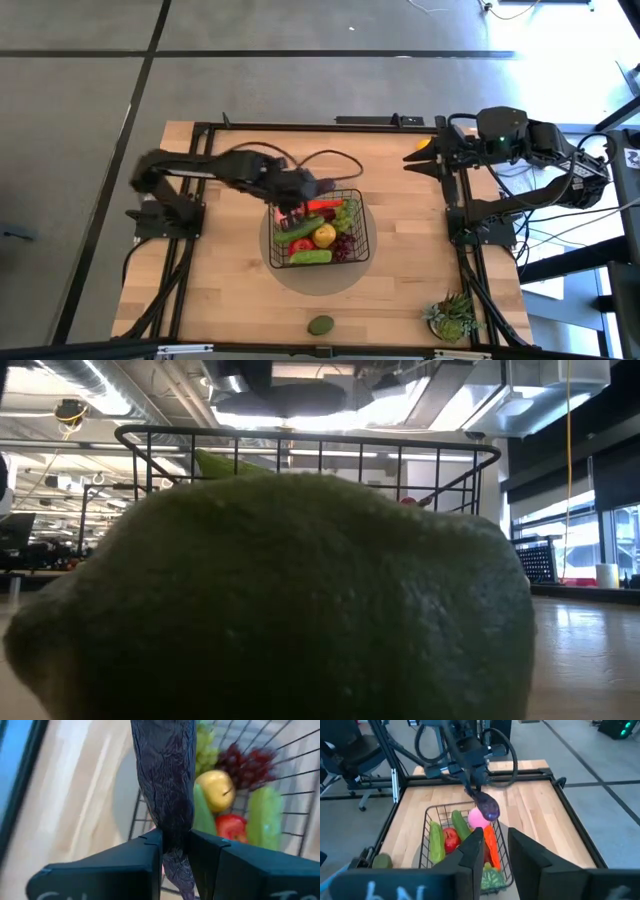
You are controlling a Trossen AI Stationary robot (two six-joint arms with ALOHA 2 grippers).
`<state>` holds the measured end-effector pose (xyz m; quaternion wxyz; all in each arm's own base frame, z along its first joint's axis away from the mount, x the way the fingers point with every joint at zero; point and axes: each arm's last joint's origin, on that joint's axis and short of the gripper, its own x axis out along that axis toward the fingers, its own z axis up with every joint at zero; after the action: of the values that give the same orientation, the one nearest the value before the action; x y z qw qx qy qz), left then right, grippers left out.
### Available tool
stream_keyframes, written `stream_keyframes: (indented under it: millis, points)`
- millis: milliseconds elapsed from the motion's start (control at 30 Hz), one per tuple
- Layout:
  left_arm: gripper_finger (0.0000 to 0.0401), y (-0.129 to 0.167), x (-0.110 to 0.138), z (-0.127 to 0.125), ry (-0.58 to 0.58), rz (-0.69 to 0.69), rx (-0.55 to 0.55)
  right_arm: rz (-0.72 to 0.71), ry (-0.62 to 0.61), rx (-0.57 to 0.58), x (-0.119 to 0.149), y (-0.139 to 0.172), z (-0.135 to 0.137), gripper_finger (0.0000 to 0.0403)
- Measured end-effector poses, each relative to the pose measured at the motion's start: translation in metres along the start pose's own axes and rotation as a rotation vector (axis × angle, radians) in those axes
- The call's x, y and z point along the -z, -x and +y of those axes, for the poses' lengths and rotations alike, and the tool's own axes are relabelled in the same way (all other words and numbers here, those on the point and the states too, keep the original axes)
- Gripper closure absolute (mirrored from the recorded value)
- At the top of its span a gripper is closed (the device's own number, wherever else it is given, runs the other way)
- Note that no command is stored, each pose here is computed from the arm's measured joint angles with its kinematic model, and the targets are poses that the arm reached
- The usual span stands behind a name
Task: Build produce basket
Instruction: Put the purple eggplant into the black wire basket
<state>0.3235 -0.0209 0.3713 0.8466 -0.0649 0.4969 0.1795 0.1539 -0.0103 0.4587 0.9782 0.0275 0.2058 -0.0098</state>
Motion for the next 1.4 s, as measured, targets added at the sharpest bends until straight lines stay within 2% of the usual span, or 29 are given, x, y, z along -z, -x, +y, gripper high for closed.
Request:
stream_keyframes:
  millis: [67,167,267,367,533,700,933,1200,1400]
  points:
    - [0.0353,0.003,0.011,0.005,0.059,-0.086,0.058,-0.014,-0.016,0.000,-0.002,-0.003,0.000,0.0319]
    - [0.0353,0.001,0.018,0.005,0.073,-0.297,0.257,-0.016,-0.025,0.001,-0.004,-0.008,-0.001,0.0319]
    - [0.0353,-0.020,0.027,-0.003,0.067,-0.443,0.411,-0.010,-0.022,0.006,-0.005,-0.015,-0.001,0.0319]
    - [0.0353,-0.045,0.037,-0.007,0.072,-0.532,0.477,-0.006,-0.022,0.020,-0.007,-0.024,-0.002,0.0319]
    - [0.0353,-0.085,0.051,-0.012,0.033,-0.631,0.526,-0.007,0.005,0.030,-0.010,-0.037,-0.003,0.0319]
    - [0.0353,-0.112,0.047,-0.012,0.017,-0.736,0.512,-0.045,0.037,0.030,-0.015,-0.042,-0.004,0.0319]
    - [0.0353,-0.153,0.035,-0.020,-0.001,-0.746,0.565,-0.048,0.049,0.040,-0.016,-0.046,-0.004,0.0319]
    - [0.0353,-0.181,0.022,-0.031,-0.075,-0.739,0.529,-0.046,0.046,0.040,-0.016,-0.047,-0.004,0.0319]
    - [0.0353,-0.194,0.027,-0.033,-0.100,-0.691,0.494,-0.046,0.057,0.041,-0.016,-0.046,-0.004,0.0319]
